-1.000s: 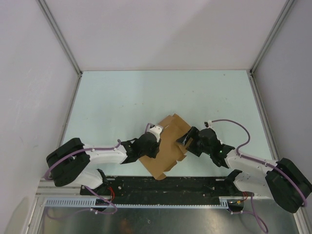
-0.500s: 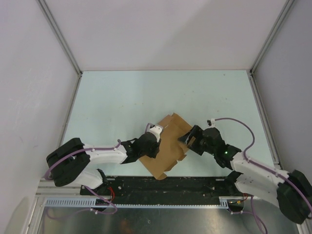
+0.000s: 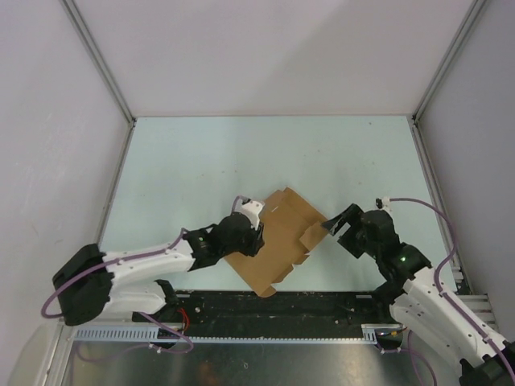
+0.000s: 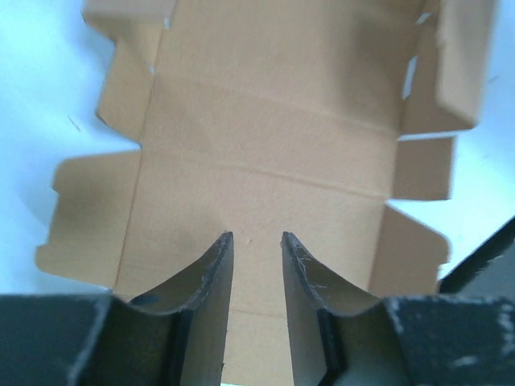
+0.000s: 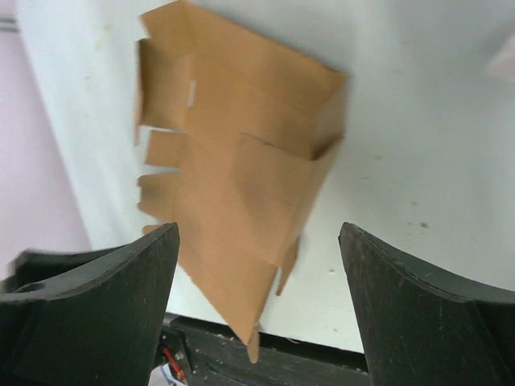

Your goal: Fold the paper box

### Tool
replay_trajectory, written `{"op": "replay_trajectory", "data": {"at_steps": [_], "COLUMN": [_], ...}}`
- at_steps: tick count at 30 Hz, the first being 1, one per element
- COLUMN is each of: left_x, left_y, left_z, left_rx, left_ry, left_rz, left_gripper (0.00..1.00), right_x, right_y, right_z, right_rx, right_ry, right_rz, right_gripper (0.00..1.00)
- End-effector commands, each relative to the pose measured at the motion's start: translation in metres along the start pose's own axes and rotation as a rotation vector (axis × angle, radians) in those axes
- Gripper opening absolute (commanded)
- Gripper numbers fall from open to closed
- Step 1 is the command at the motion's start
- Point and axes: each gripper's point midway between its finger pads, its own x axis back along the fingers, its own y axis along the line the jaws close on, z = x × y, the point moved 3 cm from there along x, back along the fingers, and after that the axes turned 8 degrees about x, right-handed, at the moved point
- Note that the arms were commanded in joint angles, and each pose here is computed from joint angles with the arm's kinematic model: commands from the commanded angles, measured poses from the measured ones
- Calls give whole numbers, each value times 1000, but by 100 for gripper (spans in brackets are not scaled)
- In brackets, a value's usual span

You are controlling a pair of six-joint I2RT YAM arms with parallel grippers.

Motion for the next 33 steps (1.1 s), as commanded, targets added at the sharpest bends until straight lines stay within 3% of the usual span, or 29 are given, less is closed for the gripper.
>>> {"op": "replay_trajectory", "data": {"at_steps": [1,7,8,17,21,25,33], "left_x": [38,75,75,35,10,-13,-20], "left_y": [-24,-16,-1,50,58,59,50], "left_z": [-57,-115,-127,-184,-201,-196,-189], "left_rx": [5,50,83,150,194,190,202], "left_ry": [-157,-323,-346,-330,-306,-249,-235], "left_rz": [63,40,3,-161,-134,-114,-40], "left_gripper": [39,60,61,61,59,57,56], "right_x": [10,2,0,-14,-22,-30,-43], "right_y": [-12,-8,-7,-6,-6,-10,-5], "right_z": [-10,-5,-5,-10,-10,-7,-8], "right_rx": [4,9,6,-7,-15,-16,-21], "right_ry": [-9,53,61,49,71,100,115], "right_rz": [114,135,129,141,140,163,135], "right_gripper": [86,88,88,88,89,88,89]}}
